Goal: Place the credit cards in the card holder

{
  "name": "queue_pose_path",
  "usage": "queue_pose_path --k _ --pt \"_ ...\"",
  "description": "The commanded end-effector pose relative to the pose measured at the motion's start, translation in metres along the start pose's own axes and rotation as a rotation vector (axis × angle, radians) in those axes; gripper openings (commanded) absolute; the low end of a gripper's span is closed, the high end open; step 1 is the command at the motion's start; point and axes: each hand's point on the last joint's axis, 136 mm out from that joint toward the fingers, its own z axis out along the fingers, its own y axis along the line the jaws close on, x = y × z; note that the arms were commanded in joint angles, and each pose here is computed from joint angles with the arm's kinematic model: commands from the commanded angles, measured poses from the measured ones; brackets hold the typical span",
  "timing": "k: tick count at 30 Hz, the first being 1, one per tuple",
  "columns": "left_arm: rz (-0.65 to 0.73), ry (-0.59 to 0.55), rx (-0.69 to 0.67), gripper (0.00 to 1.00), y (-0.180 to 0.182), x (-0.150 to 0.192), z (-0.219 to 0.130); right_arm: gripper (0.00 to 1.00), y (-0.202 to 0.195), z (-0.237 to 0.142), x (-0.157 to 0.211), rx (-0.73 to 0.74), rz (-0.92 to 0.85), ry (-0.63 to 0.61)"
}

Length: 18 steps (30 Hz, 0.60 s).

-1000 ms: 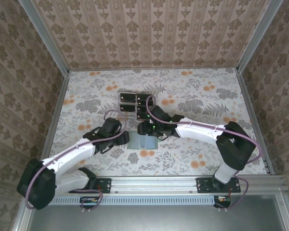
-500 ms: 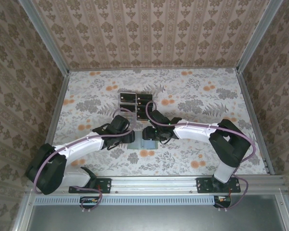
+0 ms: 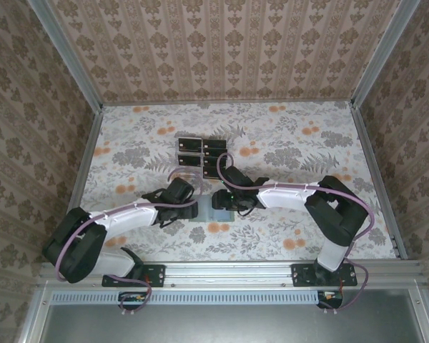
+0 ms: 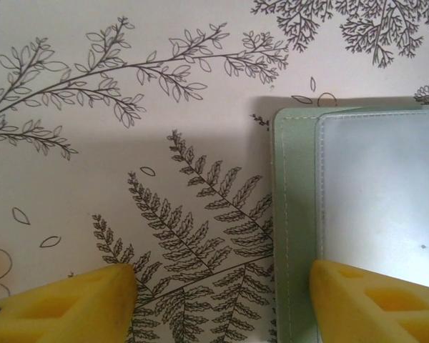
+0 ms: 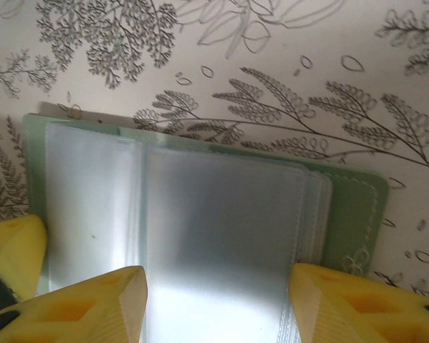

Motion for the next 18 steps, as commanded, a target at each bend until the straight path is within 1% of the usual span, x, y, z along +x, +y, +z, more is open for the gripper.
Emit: queue_pose_path --k 1,18 --pt "-0.012 0.043 -0.016 0.67 0.005 0.017 0.010 0.58 -0.005 0.013 0.012 -0.010 0.027 0.053" --pt "-0.010 0.044 -0.003 0.66 0.001 0.023 0.013 0.58 0.032 0.018 0.006 -0.174 0.062 0.077"
